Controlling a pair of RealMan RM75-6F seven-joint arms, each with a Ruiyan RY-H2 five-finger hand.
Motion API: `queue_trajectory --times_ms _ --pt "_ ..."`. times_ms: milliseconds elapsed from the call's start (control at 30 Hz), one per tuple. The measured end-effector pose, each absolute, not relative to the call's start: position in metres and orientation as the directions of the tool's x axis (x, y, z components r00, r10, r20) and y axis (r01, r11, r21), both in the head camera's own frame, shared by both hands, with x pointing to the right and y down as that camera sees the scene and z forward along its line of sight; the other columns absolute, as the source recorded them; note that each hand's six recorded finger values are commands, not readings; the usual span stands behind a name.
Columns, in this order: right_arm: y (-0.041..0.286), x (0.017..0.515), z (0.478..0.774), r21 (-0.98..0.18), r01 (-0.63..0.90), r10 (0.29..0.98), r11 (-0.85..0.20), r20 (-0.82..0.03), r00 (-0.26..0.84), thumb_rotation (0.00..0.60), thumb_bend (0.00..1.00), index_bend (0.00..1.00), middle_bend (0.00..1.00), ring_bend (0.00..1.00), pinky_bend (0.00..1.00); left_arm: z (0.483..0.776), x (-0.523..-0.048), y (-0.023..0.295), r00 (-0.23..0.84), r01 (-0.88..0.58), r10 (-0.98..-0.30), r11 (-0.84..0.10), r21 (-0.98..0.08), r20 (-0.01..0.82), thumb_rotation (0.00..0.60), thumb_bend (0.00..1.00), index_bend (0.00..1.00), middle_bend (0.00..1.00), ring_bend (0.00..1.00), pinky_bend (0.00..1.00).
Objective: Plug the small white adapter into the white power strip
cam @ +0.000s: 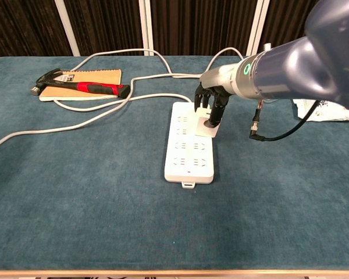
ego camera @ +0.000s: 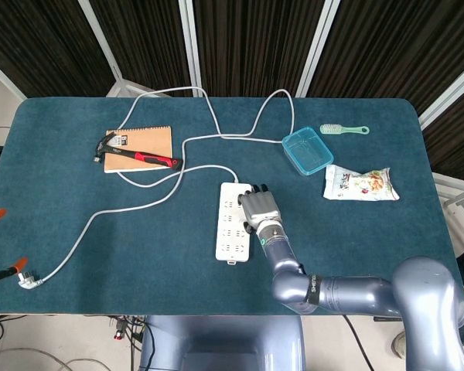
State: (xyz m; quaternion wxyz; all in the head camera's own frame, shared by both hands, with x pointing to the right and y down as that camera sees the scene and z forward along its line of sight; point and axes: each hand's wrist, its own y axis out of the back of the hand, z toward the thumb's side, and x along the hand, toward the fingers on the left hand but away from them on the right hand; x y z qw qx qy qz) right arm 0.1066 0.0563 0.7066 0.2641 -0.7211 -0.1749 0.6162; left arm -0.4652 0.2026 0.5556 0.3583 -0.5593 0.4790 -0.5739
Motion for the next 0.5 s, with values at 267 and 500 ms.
queue_trajectory --times_ms 267,500 --pt "0.049 0.126 0.674 -0.615 -0.040 0.596 -0.788 -0.777 0.205 0.600 0.50 0.23 0.17 0.07 0.13 0.556 -0.465 0.203 -0.119 -0.124 -0.947 -0.285 -0.951 0.299 0.600 0.07 0.17 0.00 0.00 0.00" --pt "0.034 0.146 0.648 -0.675 0.104 0.678 -0.731 -0.700 0.224 0.600 0.62 0.66 0.48 0.53 0.80 0.556 -0.461 0.205 -0.106 -0.125 -0.947 -0.291 -0.949 0.304 0.600 0.07 0.17 0.00 0.00 0.00"
